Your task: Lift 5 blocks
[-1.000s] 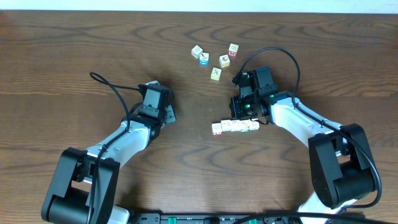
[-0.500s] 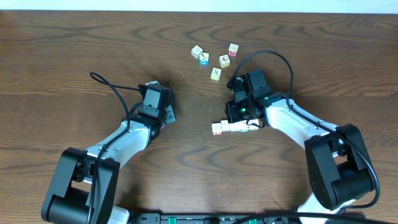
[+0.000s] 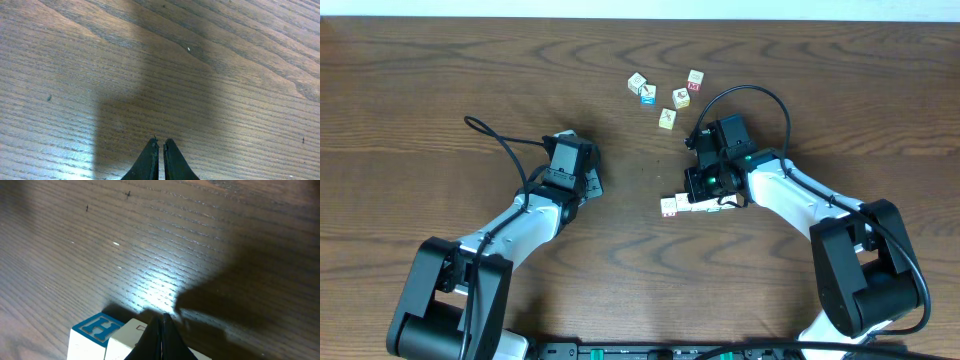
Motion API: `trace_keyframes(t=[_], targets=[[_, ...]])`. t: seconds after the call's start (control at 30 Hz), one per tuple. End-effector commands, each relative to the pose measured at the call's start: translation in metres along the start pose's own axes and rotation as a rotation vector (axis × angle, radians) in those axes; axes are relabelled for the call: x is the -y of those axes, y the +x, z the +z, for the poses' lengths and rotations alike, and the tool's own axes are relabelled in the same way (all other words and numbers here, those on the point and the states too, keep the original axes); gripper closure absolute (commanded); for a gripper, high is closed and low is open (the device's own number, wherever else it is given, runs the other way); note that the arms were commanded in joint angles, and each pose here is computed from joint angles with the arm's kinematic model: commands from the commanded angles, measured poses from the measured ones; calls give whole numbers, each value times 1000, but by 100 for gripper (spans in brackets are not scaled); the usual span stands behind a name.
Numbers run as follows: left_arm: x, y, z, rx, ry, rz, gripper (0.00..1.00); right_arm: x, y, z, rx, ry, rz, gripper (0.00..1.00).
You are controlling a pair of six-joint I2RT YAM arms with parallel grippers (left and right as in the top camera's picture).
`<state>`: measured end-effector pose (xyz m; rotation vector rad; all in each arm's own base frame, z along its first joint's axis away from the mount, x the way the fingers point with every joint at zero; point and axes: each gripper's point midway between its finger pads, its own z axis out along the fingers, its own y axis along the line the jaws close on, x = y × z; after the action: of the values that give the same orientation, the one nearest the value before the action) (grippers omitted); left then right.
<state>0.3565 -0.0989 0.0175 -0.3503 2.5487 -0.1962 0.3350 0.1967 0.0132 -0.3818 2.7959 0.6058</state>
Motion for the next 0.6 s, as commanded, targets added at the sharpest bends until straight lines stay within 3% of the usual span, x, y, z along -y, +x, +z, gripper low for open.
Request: trace_keyframes(t=[0.0, 0.57], targets=[[-5, 5, 3, -16, -14, 14, 93, -5, -3, 1, -2, -8, -20, 99], [-5, 5, 3, -16, -14, 14, 93, -7, -13, 1, 39, -15, -56, 99]])
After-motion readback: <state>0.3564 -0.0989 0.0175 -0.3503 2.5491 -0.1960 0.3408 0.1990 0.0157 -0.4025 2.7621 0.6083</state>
